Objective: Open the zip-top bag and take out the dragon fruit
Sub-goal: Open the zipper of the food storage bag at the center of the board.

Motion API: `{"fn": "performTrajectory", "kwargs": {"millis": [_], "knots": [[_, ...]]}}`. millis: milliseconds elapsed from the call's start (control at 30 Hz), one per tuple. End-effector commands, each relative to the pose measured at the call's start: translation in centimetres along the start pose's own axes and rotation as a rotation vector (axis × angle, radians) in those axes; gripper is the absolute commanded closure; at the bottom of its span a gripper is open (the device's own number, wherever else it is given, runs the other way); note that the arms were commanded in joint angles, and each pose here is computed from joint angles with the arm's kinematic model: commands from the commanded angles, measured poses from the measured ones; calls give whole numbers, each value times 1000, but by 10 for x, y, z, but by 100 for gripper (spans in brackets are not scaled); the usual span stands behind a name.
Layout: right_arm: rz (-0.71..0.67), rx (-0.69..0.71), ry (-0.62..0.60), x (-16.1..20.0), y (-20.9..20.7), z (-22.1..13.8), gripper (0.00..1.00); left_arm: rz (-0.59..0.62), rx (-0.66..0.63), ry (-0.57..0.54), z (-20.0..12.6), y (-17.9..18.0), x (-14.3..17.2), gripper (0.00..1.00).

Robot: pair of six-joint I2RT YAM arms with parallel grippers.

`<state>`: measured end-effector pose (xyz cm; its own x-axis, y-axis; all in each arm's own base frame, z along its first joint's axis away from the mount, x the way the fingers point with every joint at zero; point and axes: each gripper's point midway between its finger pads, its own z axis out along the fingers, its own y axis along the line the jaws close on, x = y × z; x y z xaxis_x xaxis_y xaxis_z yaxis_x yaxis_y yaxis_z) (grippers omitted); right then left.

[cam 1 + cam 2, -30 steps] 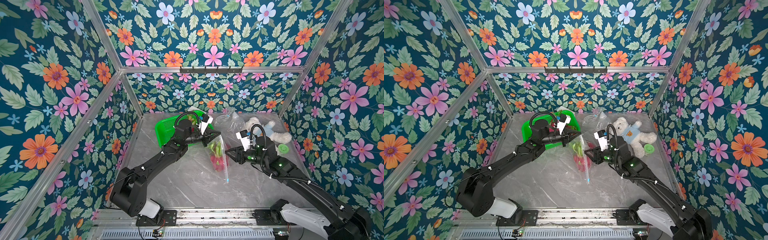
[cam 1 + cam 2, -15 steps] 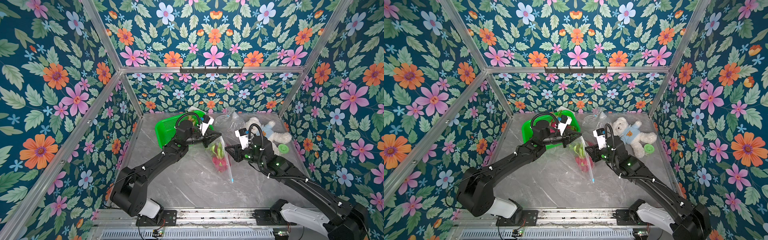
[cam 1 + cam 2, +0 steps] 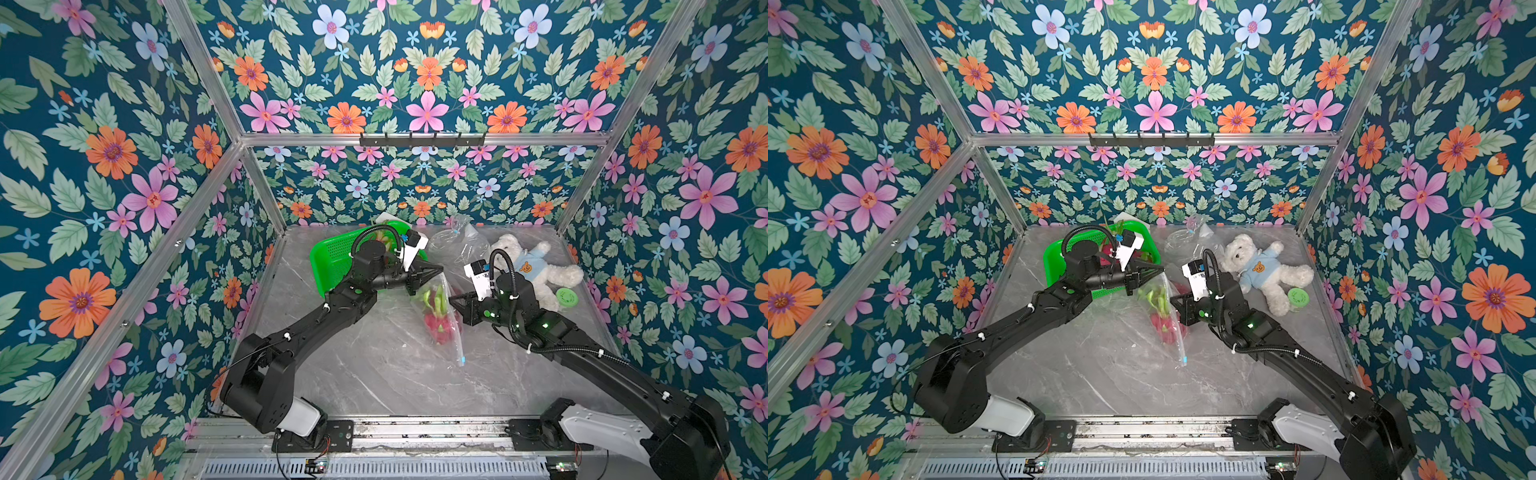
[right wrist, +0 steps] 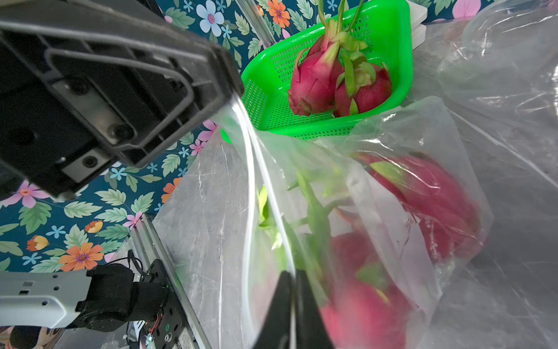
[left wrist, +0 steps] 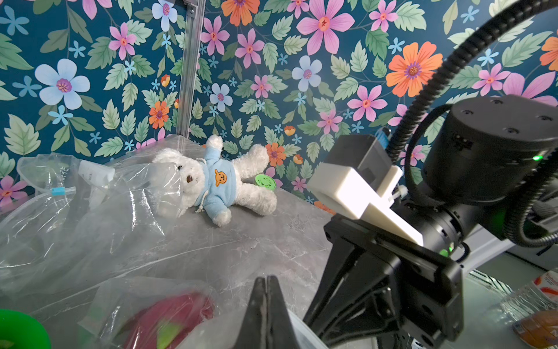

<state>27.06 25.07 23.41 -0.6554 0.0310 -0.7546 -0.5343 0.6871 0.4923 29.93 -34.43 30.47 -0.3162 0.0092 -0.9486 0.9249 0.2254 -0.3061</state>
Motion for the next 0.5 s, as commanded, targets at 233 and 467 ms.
{"fn": "performTrajectory", "kwargs": {"millis": [233,467], "knots": [[-14,409,-262,-27,-56,-77,100,30,12,-27,-1,-4,-6,100],[-27,365,-269,-19,-52,-78,100,25,31,-23,2,-6,-7,100]]}}
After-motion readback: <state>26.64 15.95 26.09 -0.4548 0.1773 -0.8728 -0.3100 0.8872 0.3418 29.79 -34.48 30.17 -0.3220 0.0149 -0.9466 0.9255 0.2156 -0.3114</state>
